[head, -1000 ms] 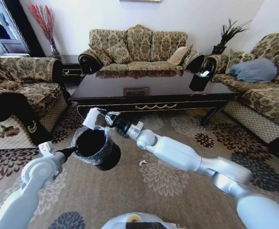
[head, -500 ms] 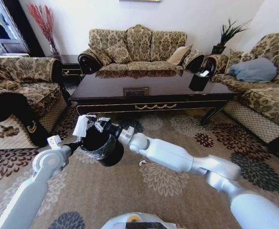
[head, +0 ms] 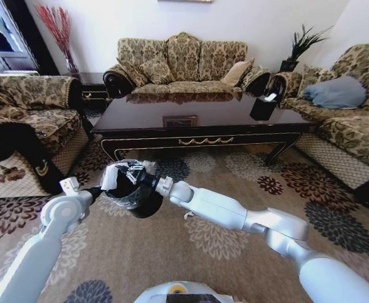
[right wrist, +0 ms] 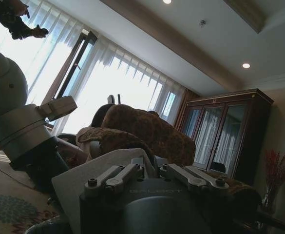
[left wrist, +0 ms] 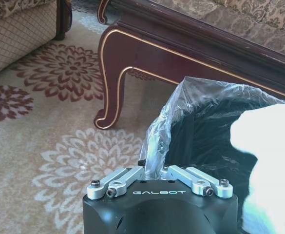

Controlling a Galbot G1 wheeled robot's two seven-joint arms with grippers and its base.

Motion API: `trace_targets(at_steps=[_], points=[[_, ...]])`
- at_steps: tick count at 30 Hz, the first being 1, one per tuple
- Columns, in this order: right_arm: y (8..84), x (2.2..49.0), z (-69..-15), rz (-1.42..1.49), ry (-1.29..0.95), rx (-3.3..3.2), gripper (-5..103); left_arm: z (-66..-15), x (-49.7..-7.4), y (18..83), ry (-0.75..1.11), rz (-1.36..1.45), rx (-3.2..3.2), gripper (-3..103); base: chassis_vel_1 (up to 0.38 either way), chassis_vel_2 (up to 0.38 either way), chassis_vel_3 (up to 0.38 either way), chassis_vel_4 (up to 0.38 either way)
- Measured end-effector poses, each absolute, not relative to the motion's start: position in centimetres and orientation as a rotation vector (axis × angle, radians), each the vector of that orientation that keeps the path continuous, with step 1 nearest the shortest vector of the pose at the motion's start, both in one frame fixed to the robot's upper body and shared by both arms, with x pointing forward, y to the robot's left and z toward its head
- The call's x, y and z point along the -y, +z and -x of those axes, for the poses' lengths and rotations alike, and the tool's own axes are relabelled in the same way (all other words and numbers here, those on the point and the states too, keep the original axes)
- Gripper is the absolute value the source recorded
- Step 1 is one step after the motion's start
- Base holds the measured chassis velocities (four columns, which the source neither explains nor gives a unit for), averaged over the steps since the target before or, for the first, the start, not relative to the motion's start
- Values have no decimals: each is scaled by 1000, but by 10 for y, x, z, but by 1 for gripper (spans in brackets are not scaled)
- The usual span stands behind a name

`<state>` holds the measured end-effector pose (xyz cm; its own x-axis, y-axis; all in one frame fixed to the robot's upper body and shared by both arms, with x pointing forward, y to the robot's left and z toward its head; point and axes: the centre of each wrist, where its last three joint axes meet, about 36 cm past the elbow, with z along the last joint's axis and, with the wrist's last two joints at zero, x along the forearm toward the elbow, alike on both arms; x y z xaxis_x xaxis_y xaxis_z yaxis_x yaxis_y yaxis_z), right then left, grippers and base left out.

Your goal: Move to the front of the table and pick up the trash from the floor, then place it into the trash bin.

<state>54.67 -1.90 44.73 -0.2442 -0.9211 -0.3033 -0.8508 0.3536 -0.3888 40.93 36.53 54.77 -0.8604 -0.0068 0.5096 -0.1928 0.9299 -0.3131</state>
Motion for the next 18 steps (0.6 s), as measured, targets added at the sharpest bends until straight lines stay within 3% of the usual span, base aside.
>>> trace_targets(at_steps=[5, 11, 15, 17, 18], points=[[440, 33, -545, 1552, -221, -2155, 32, -407, -367, 549, 483, -151, 2570, 4, 0, 0, 0, 0], [431, 54, -545, 1540, -255, -2188, 48, -403, -369, 549, 478, -158, 2572, 4, 0, 0, 0, 0], [426, 74, -544, 1529, -303, -2214, 70, -398, -368, 551, 474, -155, 2575, 4, 0, 0, 0, 0], [426, 77, -545, 1523, -313, -2219, 70, -397, -368, 551, 474, -156, 2575, 4, 0, 0, 0, 0], [426, 79, -545, 1519, -318, -2221, 75, -396, -368, 551, 474, -156, 2575, 4, 0, 0, 0, 0]])
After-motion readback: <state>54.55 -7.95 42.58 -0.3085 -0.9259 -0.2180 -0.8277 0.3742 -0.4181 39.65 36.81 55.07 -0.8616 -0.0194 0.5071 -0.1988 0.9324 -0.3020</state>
